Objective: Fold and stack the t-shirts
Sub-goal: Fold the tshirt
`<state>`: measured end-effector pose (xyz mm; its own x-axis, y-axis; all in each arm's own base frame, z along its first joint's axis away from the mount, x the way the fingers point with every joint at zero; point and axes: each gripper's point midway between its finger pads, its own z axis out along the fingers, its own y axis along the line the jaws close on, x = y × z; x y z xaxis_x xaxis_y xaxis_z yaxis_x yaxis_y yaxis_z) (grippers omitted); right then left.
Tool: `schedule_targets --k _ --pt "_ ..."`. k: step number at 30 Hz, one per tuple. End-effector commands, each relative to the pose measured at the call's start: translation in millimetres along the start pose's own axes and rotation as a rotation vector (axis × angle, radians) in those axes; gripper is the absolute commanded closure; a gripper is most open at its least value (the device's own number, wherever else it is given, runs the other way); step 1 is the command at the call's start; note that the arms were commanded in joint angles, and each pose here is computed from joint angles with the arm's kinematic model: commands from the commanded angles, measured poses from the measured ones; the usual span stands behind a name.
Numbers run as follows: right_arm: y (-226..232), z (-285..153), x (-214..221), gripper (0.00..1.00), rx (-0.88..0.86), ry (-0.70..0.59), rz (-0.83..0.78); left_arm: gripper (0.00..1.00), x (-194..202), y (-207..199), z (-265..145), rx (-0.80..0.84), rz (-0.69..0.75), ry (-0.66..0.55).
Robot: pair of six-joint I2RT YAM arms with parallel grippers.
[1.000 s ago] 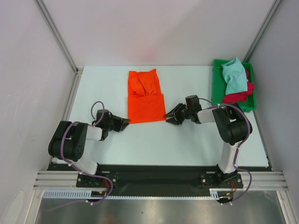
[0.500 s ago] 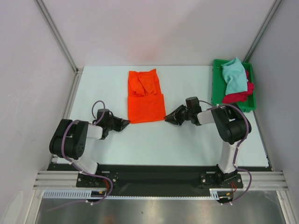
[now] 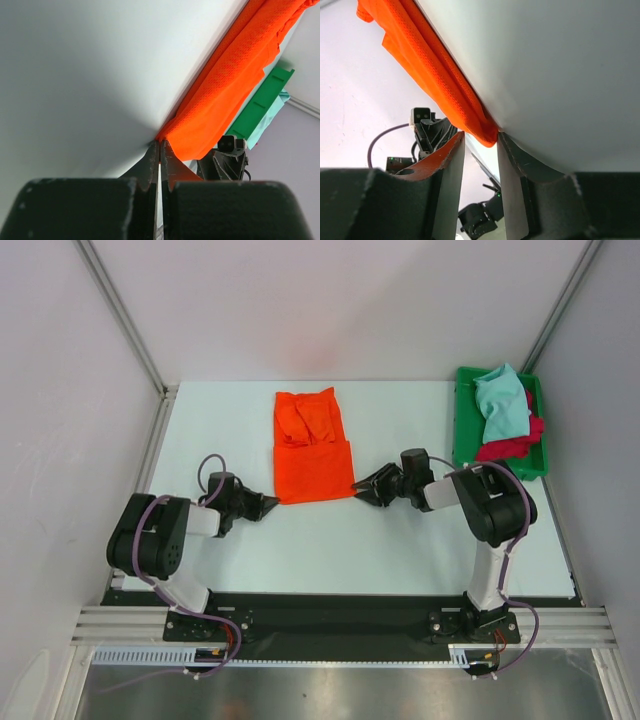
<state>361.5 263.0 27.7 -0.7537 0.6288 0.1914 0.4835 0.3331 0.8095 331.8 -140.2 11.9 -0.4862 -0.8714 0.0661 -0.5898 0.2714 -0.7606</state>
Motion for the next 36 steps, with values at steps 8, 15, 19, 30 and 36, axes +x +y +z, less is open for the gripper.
schedule_targets --k 8,15,19,30,36 --pt "-29 -8 22 0.61 0.070 -0.032 0.192 1.00 3 17 5 -0.065 0.006 0.013" --pt "-25 3 8 0.59 0.041 -0.078 0.232 1.00 6 17 5 -0.057 -0.004 0.030" --pt "-30 4 5 0.60 0.042 -0.102 0.256 1.00 6 14 4 -0.049 0.000 0.034" --pt "-36 -4 8 0.64 0.096 -0.118 0.229 1.00 8 10 4 -0.036 0.000 0.049" --pt "-34 -15 7 0.58 0.157 -0.172 0.221 1.00 9 8 3 -0.033 0.002 0.055"
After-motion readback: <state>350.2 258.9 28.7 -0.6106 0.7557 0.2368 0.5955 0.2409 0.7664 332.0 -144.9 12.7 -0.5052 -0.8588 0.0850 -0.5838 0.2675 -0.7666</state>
